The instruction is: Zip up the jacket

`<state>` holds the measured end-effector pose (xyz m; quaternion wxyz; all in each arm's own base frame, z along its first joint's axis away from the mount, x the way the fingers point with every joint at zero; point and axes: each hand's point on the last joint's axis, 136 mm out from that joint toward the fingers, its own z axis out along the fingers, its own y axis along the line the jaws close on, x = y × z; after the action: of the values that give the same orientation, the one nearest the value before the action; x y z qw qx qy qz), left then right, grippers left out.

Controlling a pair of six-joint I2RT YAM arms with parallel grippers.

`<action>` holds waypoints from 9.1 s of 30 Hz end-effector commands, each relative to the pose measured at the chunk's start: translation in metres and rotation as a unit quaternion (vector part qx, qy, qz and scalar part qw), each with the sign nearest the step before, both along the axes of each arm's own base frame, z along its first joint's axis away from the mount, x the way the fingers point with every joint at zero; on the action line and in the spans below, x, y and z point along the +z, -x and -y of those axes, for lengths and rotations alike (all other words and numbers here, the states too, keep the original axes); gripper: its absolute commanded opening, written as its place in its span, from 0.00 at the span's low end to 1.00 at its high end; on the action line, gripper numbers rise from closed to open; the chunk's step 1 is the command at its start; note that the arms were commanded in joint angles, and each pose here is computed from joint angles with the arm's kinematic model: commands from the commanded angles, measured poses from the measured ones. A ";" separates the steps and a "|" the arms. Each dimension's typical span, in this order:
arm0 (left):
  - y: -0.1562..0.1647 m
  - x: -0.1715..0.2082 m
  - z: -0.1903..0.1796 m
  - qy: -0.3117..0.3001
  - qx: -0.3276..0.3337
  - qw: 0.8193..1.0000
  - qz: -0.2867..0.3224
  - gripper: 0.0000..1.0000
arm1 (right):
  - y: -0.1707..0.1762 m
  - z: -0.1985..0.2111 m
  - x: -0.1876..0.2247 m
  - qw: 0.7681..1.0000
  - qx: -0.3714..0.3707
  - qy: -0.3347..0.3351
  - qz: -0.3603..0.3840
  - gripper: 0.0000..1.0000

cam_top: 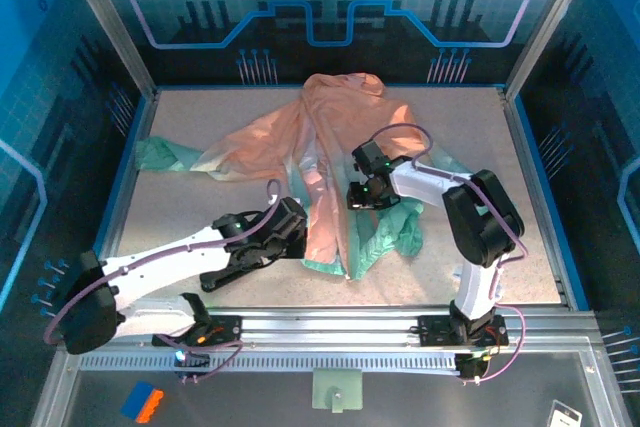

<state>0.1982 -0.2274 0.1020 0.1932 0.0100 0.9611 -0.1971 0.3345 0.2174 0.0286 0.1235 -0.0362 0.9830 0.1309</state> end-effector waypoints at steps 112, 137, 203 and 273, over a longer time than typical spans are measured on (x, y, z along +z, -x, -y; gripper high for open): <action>-0.040 0.046 0.064 0.347 0.041 0.937 -0.026 0.00 | 0.078 -0.068 0.104 0.948 -0.068 -0.307 -0.043 0.00; -0.035 0.055 0.043 0.352 -0.054 0.934 -0.016 0.00 | 0.095 -0.079 0.119 0.925 -0.018 -0.376 -0.043 0.28; -0.011 0.042 0.012 0.325 0.050 0.943 -0.044 0.46 | 0.094 -0.103 0.116 0.910 -0.034 -0.406 -0.072 0.00; -0.025 0.035 0.032 0.377 0.061 0.923 -0.050 0.11 | 0.102 -0.103 0.108 0.911 -0.039 -0.403 -0.080 0.00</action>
<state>0.2253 -0.2596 0.1392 0.1509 -0.1341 0.8226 -0.5315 0.2348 0.3148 0.1316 0.0515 0.0718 0.8553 0.5105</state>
